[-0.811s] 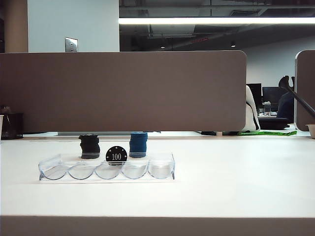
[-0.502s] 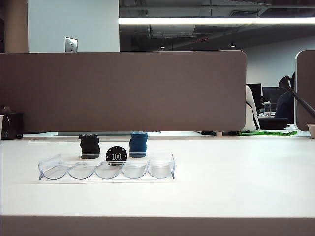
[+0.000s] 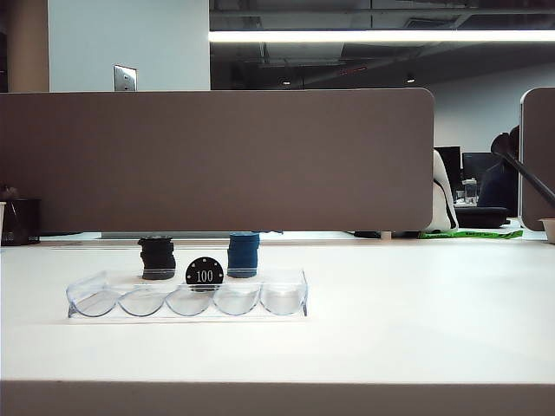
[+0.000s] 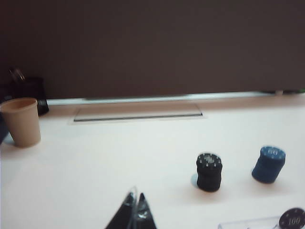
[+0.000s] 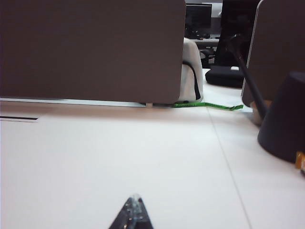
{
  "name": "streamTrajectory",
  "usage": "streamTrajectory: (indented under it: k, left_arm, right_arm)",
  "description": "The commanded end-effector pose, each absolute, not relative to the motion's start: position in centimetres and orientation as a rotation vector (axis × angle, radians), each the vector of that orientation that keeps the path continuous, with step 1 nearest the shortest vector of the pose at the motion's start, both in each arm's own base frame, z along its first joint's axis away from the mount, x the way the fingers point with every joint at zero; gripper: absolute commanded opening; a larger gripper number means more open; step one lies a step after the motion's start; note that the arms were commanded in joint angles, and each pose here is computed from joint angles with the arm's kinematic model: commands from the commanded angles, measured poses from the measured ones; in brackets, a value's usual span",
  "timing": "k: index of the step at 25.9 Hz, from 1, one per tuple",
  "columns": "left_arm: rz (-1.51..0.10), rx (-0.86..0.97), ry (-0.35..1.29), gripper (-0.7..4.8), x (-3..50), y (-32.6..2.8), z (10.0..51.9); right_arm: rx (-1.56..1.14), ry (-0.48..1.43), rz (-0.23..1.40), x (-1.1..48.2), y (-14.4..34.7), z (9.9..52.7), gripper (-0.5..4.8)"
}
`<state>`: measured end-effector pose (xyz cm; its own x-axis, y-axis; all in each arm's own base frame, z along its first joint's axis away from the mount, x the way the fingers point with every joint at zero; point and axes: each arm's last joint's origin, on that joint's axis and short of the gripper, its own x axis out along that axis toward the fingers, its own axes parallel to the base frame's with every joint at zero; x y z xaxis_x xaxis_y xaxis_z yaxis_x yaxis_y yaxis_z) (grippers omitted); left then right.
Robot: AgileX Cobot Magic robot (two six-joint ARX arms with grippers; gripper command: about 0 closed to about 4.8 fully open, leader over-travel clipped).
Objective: Pick up the chip in the box and place it on the pile of chips with the same color.
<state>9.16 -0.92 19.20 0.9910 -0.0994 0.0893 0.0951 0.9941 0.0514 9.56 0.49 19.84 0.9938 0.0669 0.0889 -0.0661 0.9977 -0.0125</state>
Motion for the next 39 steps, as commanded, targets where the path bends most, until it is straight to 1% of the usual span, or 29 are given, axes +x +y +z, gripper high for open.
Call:
streamTrajectory:
  k: [1,4,6,8,10,12,13,15,20,24,27,28,30,31,32,34,39]
  left_arm:
    - [-0.132,0.05,-0.069,-0.05,8.7,-1.0,20.5]
    - [-0.199,0.053,-0.004,-0.06,8.7,-1.2,21.4]
    - [-0.268,0.064,0.048,-0.05,9.0,-1.4,22.3]
    - [-0.342,0.117,0.093,-0.05,9.7,-1.7,23.5]
    - [-0.405,0.167,0.132,-0.05,10.8,-1.9,25.0]
    - [-0.445,0.183,0.151,-0.06,11.5,-2.1,25.6]
    - [-0.492,0.202,0.17,-0.05,12.3,-2.3,26.1]
    - [-0.562,0.228,0.197,-0.05,13.5,-2.6,26.4]
    - [-0.66,0.349,0.253,-0.05,15.9,-3.0,25.6]
    - [-0.705,0.353,0.316,-0.05,17.1,-3.2,24.5]
    - [-0.716,0.366,0.297,-0.05,17.4,-3.3,24.5]
    - [-0.716,0.367,0.286,-0.05,17.4,-3.3,24.6]
    - [-0.755,0.365,0.235,-0.05,17.5,-3.4,24.9]
    - [-0.794,0.366,0.174,-0.05,17.6,-3.5,25.4]
    - [-0.799,0.372,0.14,-0.05,17.7,-3.6,25.6]
    - [-0.807,0.376,0.108,-0.05,17.7,-3.6,25.9]
    - [-0.8,0.39,0.058,-0.05,18.2,-3.7,26.2]
  right_arm:
    - [-0.054,-0.038,0.071,9.0,0.5,21.9,-0.05]
    - [-0.055,-0.006,0.085,8.8,0.5,23.5,-0.05]
    - [-0.055,0.026,0.139,9.0,0.7,24.9,-0.05]
    - [-0.051,0.072,0.213,9.7,0.9,26.0,-0.05]
    - [-0.041,0.142,0.291,10.9,1.2,27.6,-0.05]
    - [-0.033,0.193,0.325,11.8,1.3,28.5,-0.05]
    - [-0.027,0.23,0.352,12.7,1.4,29.1,-0.05]
    - [-0.037,0.26,0.383,14.2,1.7,29.6,-0.05]
    - [-0.155,0.268,0.493,16.3,3.5,29.3,-0.05]
    - [-0.172,0.256,0.587,17.8,5.5,28.8,-0.05]
    - [-0.182,0.286,0.656,19.1,7.6,27.7,-0.05]
    - [-0.184,0.294,0.652,19.4,8.2,27.4,-0.05]
    - [-0.186,0.315,0.636,20.0,9.5,26.6,-0.05]
    - [-0.178,0.326,0.661,20.3,10.4,26.2,-0.05]
    - [-0.146,0.342,0.671,20.6,11.0,25.8,-0.05]
    - [-0.104,0.348,0.659,20.9,11.7,25.7,-0.05]
    - [-0.124,0.3,0.596,20.8,12.9,25.7,-0.05]
